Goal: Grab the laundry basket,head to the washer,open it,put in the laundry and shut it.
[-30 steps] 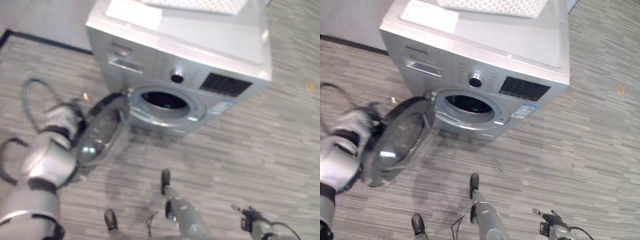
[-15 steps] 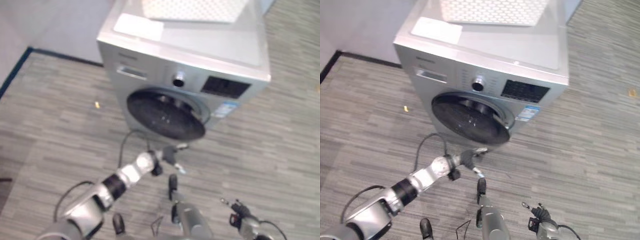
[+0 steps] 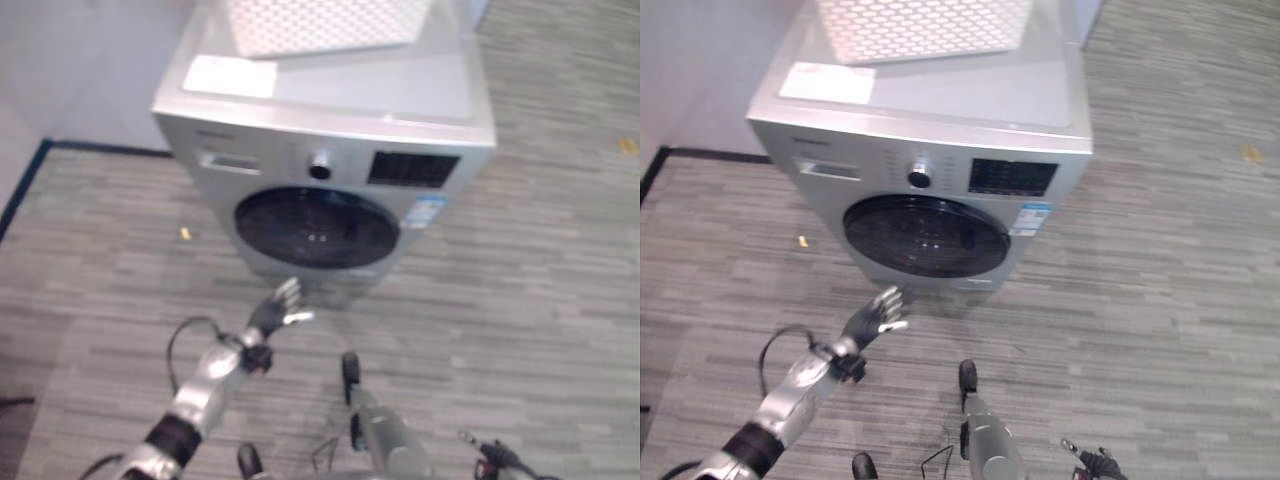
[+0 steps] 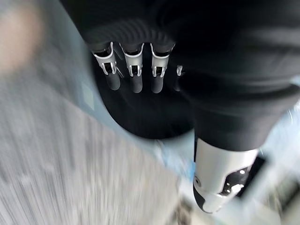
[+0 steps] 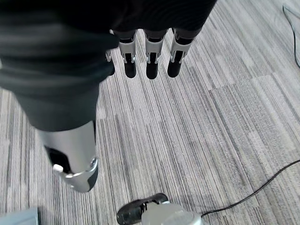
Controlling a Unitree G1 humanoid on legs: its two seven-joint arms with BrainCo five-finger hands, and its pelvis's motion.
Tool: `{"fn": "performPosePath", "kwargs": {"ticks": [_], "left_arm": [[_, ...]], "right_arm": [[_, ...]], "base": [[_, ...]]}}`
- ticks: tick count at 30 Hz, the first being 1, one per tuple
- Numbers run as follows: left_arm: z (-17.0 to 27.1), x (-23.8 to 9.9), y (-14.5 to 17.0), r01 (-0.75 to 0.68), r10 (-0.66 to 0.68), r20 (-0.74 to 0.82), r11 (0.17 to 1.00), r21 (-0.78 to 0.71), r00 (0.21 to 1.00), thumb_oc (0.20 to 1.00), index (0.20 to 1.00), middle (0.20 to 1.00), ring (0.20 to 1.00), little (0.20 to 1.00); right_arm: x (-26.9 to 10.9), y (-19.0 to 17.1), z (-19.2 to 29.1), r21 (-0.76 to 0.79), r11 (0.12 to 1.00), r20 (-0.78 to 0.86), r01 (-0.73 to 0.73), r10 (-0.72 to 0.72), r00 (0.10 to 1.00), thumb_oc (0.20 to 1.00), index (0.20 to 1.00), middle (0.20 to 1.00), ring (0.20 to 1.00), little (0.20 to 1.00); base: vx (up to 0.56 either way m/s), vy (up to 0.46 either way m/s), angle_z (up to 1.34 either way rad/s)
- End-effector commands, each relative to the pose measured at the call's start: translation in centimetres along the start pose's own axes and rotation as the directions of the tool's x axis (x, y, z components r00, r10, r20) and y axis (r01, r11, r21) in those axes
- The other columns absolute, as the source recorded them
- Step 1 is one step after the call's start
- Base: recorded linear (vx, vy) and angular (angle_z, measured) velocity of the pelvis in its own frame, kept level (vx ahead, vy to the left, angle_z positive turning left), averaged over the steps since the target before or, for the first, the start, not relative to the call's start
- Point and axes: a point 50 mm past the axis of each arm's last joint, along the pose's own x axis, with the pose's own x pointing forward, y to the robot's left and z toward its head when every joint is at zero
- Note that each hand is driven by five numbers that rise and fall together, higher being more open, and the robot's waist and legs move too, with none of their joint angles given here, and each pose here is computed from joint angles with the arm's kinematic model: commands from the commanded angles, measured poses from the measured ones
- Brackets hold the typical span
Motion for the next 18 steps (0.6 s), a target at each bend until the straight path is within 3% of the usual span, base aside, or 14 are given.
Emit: {"fn": "performPosePath", "kwargs": {"ticks": [1,3,4,5,6,7,10,15,18], "left_arm": [[1.8,-0.3,1.3,-0.022,0.013,0.1,0.996,0.086,0.995,1.0,1.0,1.0,1.0,1.0],[-1.2,-3.0,4.6,-0.179,0.185,-0.024,0.971,0.156,0.982,1.0,1.0,1.0,1.0,1.0],[-1.2,-3.0,4.6,-0.18,0.185,-0.023,0.971,0.156,0.982,1.0,1.0,1.0,1.0,1.0],[-4.6,-5.3,6.8,-0.31,0.346,-0.169,0.928,0.206,0.923,1.0,1.0,1.0,1.0,1.0],[-5.7,-5.8,7.1,-0.336,0.385,-0.216,0.913,0.23,0.897,1.0,1.0,1.0,1.0,1.0],[-5.7,-5.8,7.2,-0.336,0.385,-0.215,0.913,0.231,0.898,1.0,1.0,1.0,1.0,1.0],[-8.6,-7.7,8.2,-0.429,0.518,-0.332,0.85,0.306,0.789,1.0,1.0,1.0,1.0,1.0],[-11.9,-11.1,8.6,-0.575,0.645,-0.455,0.76,0.302,0.614,1.0,1.0,1.0,1.0,1.0],[-13.0,-12.2,8.2,-0.613,0.657,-0.498,0.739,0.277,0.566,1.0,1.0,1.0,1.0,1.0]], "right_arm": [[-0.1,-0.2,-0.8,0.117,0.993,-0.021,0.005,-0.002,1.0,1.0,1.0,1.0,1.0,1.0],[0.0,-1.2,-0.7,0.165,0.986,-0.025,0.027,-0.023,0.999,1.0,1.0,1.0,1.0,1.0],[0.0,-1.2,-0.7,0.165,0.986,-0.025,0.027,-0.024,0.999,1.0,1.0,1.0,1.0,1.0],[0.0,-1.6,-0.5,0.192,0.981,-0.035,0.04,-0.034,0.999,1.0,1.0,1.0,1.0,1.0],[0.0,-1.5,-0.4,0.193,0.98,-0.033,0.038,-0.032,0.999,1.0,1.0,1.0,1.0,1.0],[0.0,-1.5,-0.3,0.193,0.98,-0.033,0.038,-0.032,0.999,1.0,1.0,1.0,1.0,1.0],[0.0,-1.0,-0.4,0.199,0.98,-0.039,0.028,-0.02,0.999,1.0,1.0,1.0,1.0,1.0],[-0.2,-0.6,-1.6,0.204,0.978,-0.08,0.043,-0.027,0.996,1.0,1.0,1.0,1.0,1.0],[-0.3,-0.2,-2.2,0.185,0.982,-0.105,0.043,-0.024,0.994,1.0,1.0,1.0,1.0,1.0]], "base": [[0.01,-0.004,0.39],[0.02,0.014,0.36],[0.04,0.043,0.31],[0.03,0.036,0.26],[0.02,0.035,0.2],[0.0,0.013,0.16],[0.01,0.006,0.14],[0.01,0.005,0.18],[0.01,0.009,0.1]]}}
